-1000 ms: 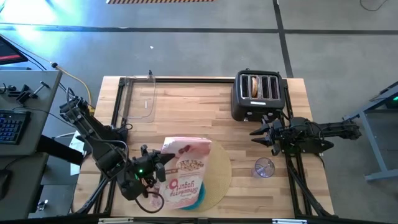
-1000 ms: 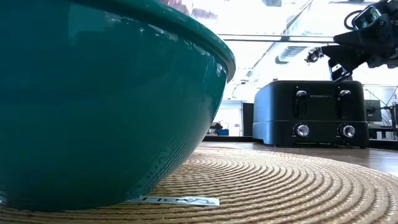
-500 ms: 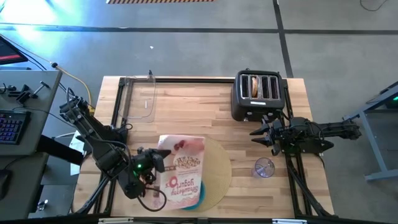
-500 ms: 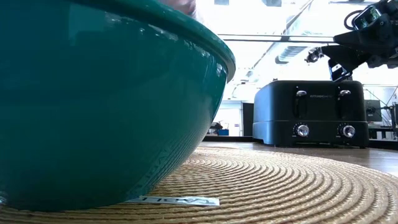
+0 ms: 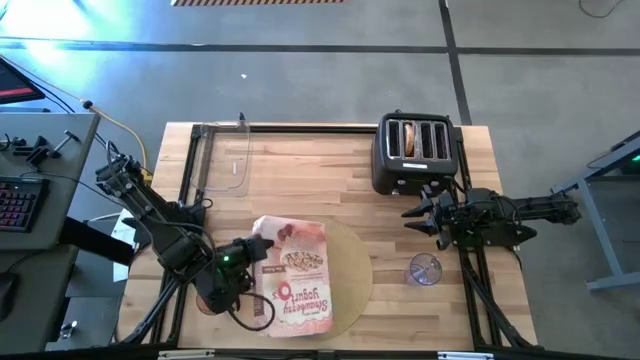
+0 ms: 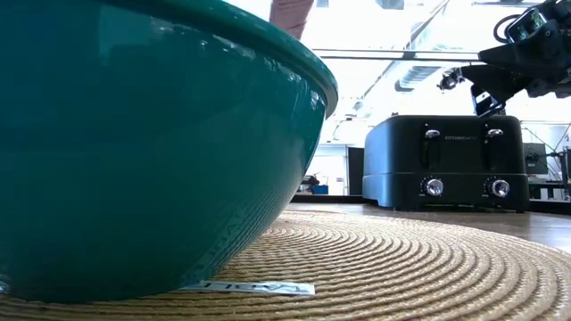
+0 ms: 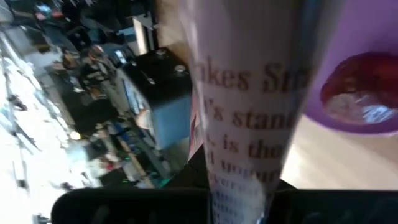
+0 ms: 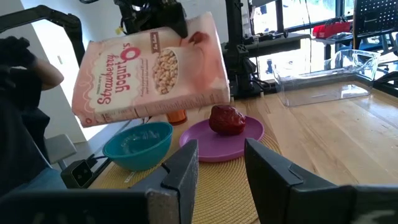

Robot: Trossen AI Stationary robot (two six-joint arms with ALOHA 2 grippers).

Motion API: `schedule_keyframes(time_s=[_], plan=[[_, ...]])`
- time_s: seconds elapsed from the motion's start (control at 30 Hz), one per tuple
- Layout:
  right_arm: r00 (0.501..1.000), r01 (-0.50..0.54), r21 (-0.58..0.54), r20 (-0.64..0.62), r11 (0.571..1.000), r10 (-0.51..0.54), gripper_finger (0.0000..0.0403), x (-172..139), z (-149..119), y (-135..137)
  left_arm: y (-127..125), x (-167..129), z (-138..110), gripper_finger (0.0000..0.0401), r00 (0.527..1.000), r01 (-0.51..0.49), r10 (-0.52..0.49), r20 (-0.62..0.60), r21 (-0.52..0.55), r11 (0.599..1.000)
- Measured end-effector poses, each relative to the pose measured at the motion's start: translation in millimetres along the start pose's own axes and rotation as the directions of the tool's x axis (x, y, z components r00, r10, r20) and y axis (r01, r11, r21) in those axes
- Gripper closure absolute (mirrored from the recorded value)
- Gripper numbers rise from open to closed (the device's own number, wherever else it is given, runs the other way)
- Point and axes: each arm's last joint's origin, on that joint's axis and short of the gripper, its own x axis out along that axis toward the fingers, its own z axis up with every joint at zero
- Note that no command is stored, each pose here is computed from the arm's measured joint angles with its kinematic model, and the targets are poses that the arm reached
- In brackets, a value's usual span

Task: Arrange a breakfast setting
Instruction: Pour the cereal from the red cereal box into the blue bowl

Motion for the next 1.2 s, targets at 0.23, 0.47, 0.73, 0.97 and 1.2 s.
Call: schedule_keyframes(time_s=[0.23, 0.47, 0.73, 0.97, 1.2], plan=[[1.0, 0.0, 0.0, 0.0, 1.0, 0.0, 0.0288, 0.0, 0.0, 0.0, 2.3, -0.6, -8.5, 0.0401, 1.0, 0.028, -0.027, 0.009, -0.09, 0.996], [1.0, 0.0, 0.0, 0.001, 1.0, 0.0, 0.0288, 0.0, 0.1, 0.0, 6.7, -11.0, -22.7, 0.0401, 0.997, 0.053, -0.045, 0.068, -0.126, 0.991], [1.0, 0.0, 0.0, 0.0, 1.0, 0.0, 0.0288, 0.0, 0.1, 0.0, 12.6, -10.6, -36.4, 0.0401, 0.992, 0.077, -0.072, 0.099, -0.048, 0.996], [1.0, 0.0, 0.0, 0.0, 1.0, 0.0, 0.0288, 0.0, 0.1, 0.0, 20.4, -0.7, -46.7, 0.0401, 0.983, 0.117, -0.114, 0.143, -0.016, 0.993], [1.0, 0.0, 0.0, 0.001, 1.0, 0.0, 0.0288, 0.0, 0.2, 0.0, 22.2, 3.0, -48.4, 0.0401, 0.978, 0.148, -0.131, 0.162, -0.093, 0.985]])
